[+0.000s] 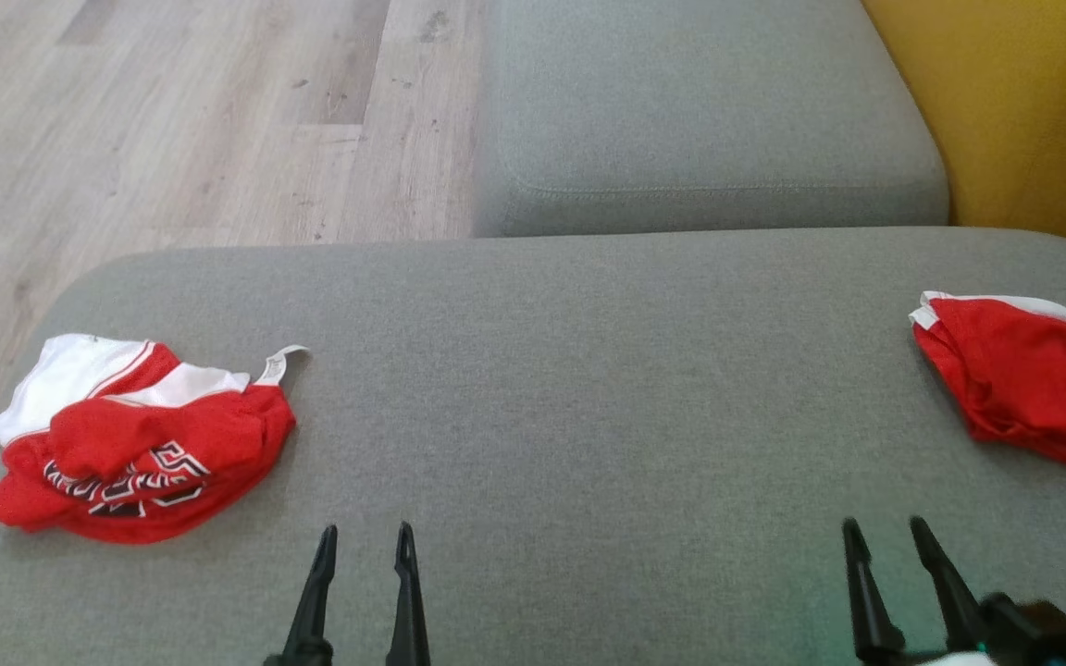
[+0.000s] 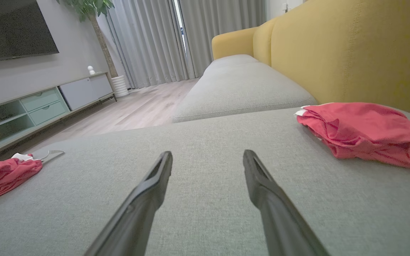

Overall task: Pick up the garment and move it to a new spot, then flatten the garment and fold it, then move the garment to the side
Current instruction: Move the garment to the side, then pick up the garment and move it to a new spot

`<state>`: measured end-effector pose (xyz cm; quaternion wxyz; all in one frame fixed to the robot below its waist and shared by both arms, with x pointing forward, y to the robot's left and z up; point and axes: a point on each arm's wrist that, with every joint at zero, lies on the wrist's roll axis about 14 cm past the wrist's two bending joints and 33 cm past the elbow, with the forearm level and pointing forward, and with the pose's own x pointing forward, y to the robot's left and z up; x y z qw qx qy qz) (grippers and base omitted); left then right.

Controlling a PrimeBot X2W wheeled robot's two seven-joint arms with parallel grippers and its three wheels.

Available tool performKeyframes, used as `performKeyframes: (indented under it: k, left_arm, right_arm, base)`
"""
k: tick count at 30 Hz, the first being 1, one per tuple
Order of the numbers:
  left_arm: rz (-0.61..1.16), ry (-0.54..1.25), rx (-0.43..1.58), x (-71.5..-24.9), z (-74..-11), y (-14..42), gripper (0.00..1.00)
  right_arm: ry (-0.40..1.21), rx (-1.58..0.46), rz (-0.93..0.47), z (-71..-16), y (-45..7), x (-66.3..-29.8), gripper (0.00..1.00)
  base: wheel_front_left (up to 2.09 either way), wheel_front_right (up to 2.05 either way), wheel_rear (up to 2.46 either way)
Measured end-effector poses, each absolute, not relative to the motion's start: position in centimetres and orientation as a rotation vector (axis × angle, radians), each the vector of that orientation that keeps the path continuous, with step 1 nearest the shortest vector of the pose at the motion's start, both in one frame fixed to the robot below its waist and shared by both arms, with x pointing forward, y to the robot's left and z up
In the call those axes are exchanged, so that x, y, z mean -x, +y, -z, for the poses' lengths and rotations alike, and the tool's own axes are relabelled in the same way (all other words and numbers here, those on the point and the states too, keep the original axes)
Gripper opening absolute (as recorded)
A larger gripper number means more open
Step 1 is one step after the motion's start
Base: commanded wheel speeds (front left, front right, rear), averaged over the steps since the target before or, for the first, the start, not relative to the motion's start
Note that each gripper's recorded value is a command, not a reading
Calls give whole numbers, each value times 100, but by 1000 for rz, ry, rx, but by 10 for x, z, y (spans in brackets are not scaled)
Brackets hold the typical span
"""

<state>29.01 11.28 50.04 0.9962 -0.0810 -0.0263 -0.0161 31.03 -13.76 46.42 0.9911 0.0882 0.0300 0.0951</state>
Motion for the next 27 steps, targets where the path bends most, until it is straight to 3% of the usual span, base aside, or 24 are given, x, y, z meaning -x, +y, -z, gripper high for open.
performKeyframes:
  k: [27]
  left_arm:
    - [40,-33,139,-285,-492,118,100]
  right_arm:
    - [78,-169,-158,-457,-143,-296,100]
  base:
    - [0,0,0]
